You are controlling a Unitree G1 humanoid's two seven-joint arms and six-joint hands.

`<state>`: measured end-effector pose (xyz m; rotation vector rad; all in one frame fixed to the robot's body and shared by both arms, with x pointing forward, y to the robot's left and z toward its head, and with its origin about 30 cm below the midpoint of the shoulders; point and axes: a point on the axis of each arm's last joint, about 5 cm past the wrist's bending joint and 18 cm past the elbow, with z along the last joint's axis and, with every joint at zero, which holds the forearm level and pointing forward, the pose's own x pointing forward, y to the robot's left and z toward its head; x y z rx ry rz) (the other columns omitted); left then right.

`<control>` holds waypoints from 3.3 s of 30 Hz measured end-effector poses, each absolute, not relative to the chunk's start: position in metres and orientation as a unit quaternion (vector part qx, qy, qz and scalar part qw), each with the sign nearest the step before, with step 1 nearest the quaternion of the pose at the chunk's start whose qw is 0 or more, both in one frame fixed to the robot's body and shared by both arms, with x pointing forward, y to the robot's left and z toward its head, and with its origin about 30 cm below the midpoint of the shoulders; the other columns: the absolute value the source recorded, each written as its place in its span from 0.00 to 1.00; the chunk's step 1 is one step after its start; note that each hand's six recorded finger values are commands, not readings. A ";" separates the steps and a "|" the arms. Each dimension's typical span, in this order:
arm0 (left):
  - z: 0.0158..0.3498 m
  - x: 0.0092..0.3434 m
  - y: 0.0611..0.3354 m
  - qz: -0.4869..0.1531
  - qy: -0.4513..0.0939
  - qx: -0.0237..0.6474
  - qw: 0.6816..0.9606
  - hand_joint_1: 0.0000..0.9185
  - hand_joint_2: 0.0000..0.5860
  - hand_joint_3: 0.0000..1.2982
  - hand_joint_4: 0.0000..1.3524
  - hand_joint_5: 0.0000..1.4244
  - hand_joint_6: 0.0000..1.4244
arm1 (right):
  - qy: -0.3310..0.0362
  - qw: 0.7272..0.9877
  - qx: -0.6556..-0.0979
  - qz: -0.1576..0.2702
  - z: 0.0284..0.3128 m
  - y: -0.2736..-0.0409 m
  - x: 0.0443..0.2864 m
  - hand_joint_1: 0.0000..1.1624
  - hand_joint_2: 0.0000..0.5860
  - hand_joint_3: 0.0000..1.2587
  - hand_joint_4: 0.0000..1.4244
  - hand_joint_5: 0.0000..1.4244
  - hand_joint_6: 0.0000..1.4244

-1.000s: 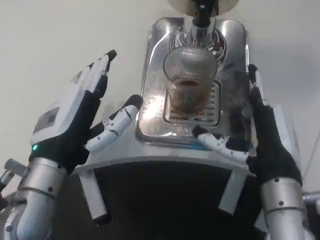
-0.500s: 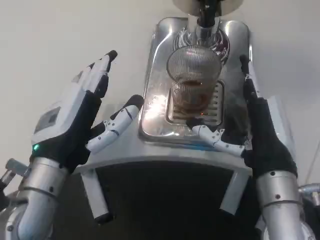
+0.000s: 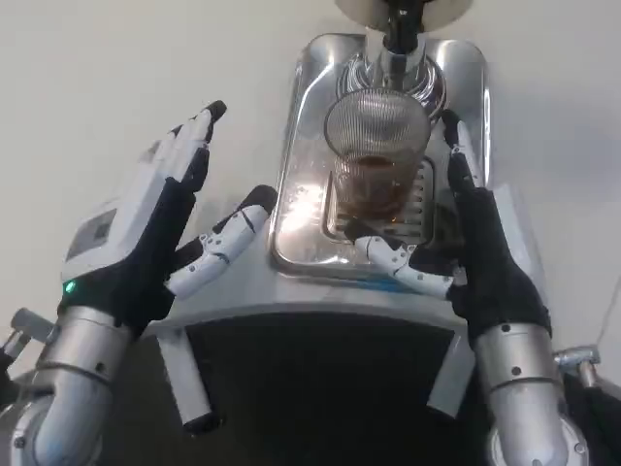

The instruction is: Grasp the cup under the faucet to collect the drink, then remove the cup.

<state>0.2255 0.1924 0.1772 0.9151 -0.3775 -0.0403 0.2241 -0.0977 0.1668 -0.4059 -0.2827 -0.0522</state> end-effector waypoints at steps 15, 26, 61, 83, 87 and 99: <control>0.177 0.226 0.194 -0.016 -0.176 0.436 0.882 0.00 0.43 0.00 0.00 0.00 0.00 | -0.148 0.970 -0.191 -0.026 0.165 -0.088 0.238 0.77 0.42 0.00 0.00 0.00 0.11; 0.178 0.226 0.194 -0.015 -0.177 0.435 0.883 0.00 0.43 0.00 0.00 0.00 0.00 | -0.151 0.970 -0.187 -0.018 0.166 -0.084 0.243 0.77 0.41 0.00 0.00 0.00 0.11; 0.178 0.226 0.202 0.006 -0.163 0.426 0.890 0.00 0.43 0.00 0.00 0.00 0.00 | -0.181 0.957 -0.204 -0.103 0.166 -0.054 0.262 1.00 0.69 0.45 0.36 0.45 0.70; 0.177 0.225 0.202 0.003 -0.161 0.418 0.894 0.00 0.43 0.00 0.00 0.00 0.00 | -0.184 0.956 -0.199 -0.115 0.164 -0.054 0.256 1.00 0.63 0.52 0.44 0.52 0.77; 0.177 0.223 0.202 0.002 -0.162 0.418 0.894 0.00 0.43 0.00 0.00 0.00 0.00 | -0.181 0.956 -0.199 -0.120 0.164 -0.060 0.253 1.00 0.62 0.52 0.45 0.53 0.77; 0.179 0.221 0.200 0.001 -0.171 0.421 0.891 0.00 0.43 0.00 0.00 0.00 0.00 | -0.173 0.955 -0.205 -0.128 0.163 -0.070 0.241 1.00 0.61 0.53 0.45 0.53 0.77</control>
